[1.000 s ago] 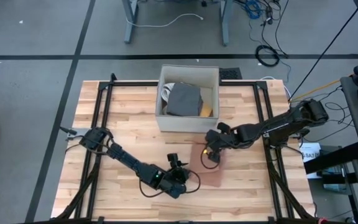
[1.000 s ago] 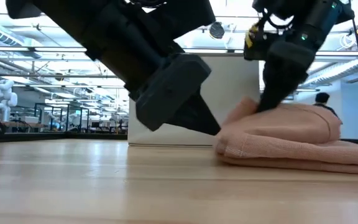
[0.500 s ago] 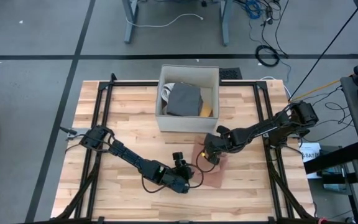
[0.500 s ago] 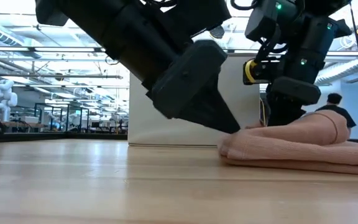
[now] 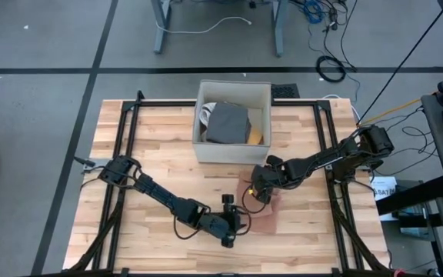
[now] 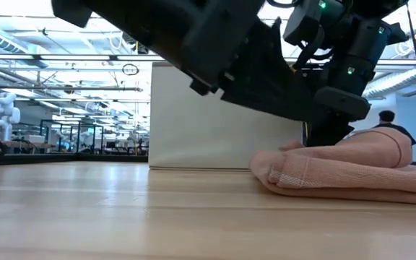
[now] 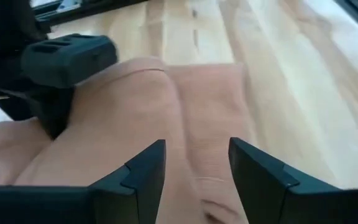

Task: Fold towel
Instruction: Fold the brown towel with white checkered lines

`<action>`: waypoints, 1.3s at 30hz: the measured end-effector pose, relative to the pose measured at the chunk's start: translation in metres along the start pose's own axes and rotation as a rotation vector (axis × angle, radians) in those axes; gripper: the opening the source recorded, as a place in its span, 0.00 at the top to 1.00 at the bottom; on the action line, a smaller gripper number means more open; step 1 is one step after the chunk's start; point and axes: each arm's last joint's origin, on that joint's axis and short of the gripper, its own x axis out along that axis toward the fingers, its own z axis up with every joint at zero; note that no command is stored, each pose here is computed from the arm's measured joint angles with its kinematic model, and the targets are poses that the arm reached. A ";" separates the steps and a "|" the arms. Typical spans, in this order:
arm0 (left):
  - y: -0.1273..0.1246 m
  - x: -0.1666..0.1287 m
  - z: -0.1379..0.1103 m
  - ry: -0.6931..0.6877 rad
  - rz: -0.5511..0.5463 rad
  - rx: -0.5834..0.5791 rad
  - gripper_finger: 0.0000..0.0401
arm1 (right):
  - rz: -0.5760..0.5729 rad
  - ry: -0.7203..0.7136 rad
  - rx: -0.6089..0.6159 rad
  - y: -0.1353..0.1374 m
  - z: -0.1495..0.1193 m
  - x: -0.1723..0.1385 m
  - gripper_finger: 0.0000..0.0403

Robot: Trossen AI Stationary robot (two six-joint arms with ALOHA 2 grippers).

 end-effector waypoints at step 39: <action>-0.001 0.017 -0.005 -0.080 -0.073 0.105 0.54 | 0.323 -0.127 -0.308 0.047 -0.031 -0.077 0.51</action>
